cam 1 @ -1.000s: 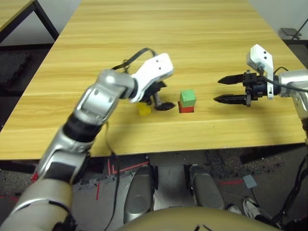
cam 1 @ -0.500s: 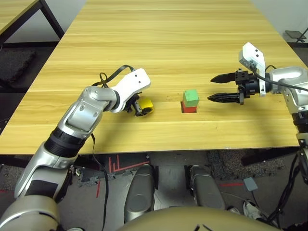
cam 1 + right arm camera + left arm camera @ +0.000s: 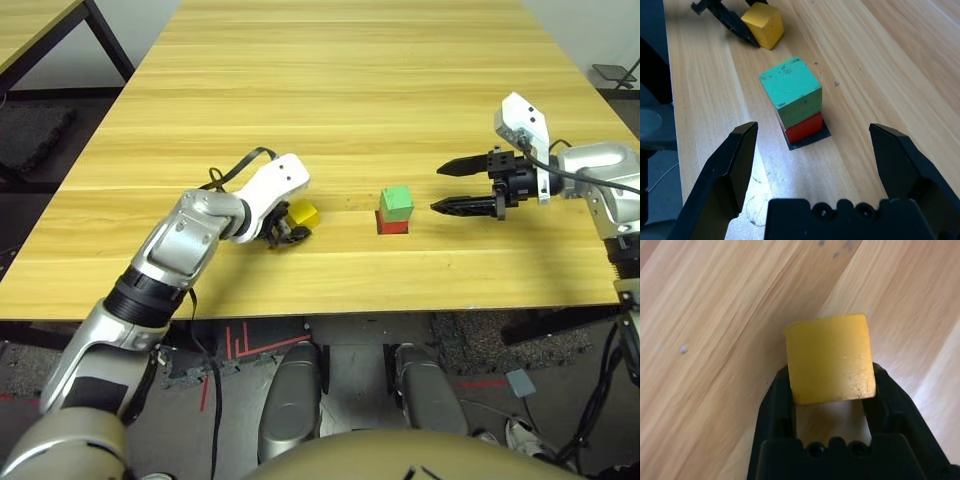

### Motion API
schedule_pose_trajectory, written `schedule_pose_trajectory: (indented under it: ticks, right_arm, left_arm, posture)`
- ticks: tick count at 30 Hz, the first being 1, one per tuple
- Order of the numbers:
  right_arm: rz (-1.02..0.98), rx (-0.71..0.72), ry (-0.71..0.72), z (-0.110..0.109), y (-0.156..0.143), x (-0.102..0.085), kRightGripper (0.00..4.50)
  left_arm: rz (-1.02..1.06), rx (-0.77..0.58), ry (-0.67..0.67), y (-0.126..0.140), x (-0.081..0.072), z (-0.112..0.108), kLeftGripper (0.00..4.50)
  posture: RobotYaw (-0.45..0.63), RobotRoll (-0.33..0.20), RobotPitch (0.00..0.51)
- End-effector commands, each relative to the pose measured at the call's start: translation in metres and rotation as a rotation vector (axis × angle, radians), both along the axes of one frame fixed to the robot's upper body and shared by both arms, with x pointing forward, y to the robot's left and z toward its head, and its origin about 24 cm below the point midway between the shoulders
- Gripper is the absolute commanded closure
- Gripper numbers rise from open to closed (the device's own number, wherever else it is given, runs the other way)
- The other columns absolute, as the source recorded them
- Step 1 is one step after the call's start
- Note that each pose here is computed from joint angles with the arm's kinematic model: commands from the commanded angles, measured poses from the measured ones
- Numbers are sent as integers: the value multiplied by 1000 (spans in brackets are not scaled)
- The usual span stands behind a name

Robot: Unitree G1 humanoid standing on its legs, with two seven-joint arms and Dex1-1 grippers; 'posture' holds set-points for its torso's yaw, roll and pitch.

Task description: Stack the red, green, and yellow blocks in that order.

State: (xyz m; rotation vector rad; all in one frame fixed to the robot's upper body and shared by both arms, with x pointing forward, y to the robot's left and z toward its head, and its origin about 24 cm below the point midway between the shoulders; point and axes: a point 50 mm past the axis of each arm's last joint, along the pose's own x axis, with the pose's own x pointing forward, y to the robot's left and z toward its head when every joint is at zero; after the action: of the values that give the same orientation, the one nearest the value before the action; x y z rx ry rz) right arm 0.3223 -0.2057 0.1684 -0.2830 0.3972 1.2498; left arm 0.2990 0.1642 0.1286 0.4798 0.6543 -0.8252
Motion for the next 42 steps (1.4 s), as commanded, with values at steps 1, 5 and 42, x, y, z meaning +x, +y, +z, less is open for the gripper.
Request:
schedule_pose_trajectory:
  ticks: [1,5,42]
  right_arm:
    - [-5,-6,-5,0,-4,-2,0]
    - [-6,-8,4,-3,-6,-3,0]
    - [-11,-6,55,-13,-1,-19,0]
  left_arm:
    - [-63,-69,-42,-17,0,35,2541]
    - [-138,-96,-66,-31,0,66,2541]
    - [-470,-9,6,-121,29,75,2541]
  posture:
    - [227,-99,74]
    - [234,-83,75]
    - [159,-38,111]
